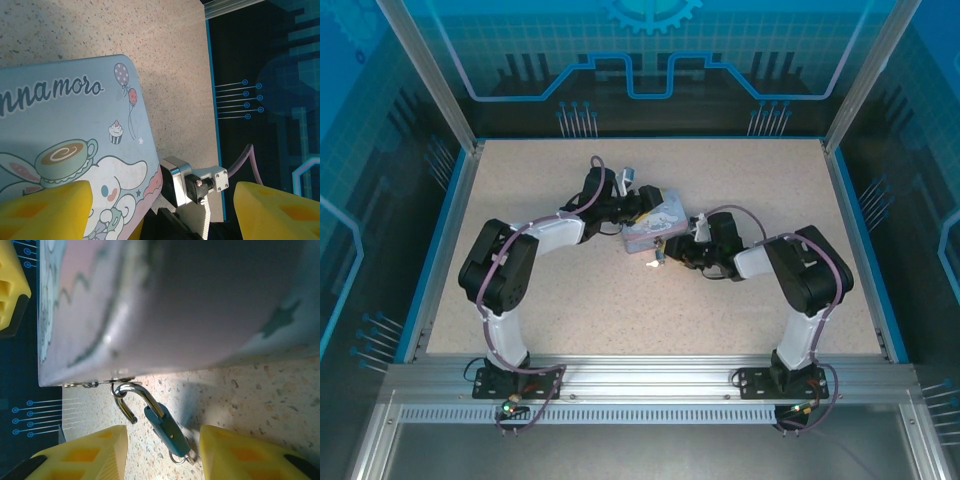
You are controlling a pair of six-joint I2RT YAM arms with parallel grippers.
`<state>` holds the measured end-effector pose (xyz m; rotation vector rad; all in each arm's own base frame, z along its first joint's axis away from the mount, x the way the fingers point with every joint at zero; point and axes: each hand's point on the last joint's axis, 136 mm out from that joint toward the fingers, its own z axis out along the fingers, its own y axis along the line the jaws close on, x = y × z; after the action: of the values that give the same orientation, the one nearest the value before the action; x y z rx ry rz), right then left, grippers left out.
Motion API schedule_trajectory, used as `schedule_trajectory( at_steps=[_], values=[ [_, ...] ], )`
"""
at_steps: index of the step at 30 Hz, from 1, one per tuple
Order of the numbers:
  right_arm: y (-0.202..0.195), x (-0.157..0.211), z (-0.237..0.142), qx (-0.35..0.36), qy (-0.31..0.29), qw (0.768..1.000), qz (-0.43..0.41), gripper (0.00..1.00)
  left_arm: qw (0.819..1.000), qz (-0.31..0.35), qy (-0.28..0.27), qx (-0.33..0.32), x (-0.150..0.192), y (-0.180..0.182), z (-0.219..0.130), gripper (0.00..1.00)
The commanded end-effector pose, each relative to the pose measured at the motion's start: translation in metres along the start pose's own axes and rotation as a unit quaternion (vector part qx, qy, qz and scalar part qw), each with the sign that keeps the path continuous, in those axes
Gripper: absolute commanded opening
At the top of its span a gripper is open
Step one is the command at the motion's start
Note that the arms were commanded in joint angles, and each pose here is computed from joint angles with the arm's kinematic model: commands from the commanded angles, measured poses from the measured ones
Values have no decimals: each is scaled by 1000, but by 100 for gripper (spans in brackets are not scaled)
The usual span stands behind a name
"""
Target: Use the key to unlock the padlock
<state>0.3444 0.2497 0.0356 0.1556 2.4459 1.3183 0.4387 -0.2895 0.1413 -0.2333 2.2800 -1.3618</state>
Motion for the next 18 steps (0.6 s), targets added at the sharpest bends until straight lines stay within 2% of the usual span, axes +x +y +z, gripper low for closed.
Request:
schedule_trajectory(
  at_steps=[1,18],
  values=[
    [-21,22,15,31,32,999,26,42,1000,5,-1,17,-5,-10,2,76],
    [-32,36,25,61,32,997,43,35,1000,-9,6,11,-2,-7,2,76]
  ],
)
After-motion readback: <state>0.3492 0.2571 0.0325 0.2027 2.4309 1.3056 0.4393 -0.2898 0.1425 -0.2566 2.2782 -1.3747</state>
